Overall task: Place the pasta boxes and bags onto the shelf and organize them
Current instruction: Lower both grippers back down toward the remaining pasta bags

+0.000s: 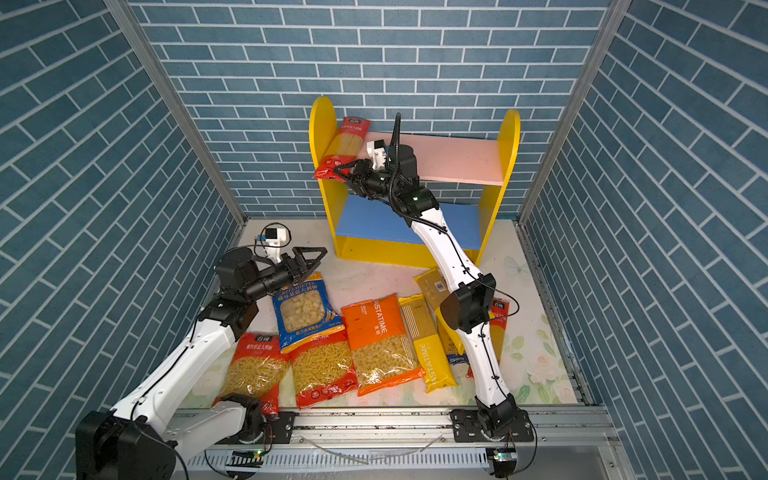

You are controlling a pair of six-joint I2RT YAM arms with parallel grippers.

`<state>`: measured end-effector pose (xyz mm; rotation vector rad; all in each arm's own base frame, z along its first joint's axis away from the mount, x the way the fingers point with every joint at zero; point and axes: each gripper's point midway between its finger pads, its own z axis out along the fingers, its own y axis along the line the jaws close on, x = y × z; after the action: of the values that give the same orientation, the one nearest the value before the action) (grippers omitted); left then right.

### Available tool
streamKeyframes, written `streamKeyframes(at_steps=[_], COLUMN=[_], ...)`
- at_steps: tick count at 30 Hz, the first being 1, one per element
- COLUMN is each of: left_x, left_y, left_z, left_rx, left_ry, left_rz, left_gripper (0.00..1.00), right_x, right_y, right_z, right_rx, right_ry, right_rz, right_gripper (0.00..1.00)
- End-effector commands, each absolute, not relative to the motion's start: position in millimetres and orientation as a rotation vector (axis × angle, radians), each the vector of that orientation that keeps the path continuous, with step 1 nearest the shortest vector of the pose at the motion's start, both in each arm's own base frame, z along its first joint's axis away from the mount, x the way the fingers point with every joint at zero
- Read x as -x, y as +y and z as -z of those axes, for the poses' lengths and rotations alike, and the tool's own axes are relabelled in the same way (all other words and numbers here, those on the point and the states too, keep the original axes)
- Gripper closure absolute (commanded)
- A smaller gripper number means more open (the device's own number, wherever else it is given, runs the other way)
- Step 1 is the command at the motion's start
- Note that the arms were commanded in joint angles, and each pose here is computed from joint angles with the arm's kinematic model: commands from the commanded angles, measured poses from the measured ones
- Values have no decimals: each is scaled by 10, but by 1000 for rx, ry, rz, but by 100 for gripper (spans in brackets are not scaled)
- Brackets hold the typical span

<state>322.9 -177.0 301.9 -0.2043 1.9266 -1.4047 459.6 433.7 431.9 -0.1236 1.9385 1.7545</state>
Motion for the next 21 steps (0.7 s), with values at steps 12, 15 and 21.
streamKeyframes(at_steps=[12,15,21], left_x=[-2858,-2683,-2350], left_y=[-2123,-2306,-2826], left_z=[-2769,-2617,-2196], left_rx=[-101,-238,-398], left_ry=[2065,2084,2108], left_rz=[1100,973,1003], left_gripper=[16,16,16], right_x=[-3640,-3266,-2538], right_y=[3655,3389,2625], right_z=[-4229,-3743,-2233], right_rx=[204,175,-60], right_ry=[1972,2068,2459], right_rz=[-1600,-1538,-1242], right_gripper=[39,39,40])
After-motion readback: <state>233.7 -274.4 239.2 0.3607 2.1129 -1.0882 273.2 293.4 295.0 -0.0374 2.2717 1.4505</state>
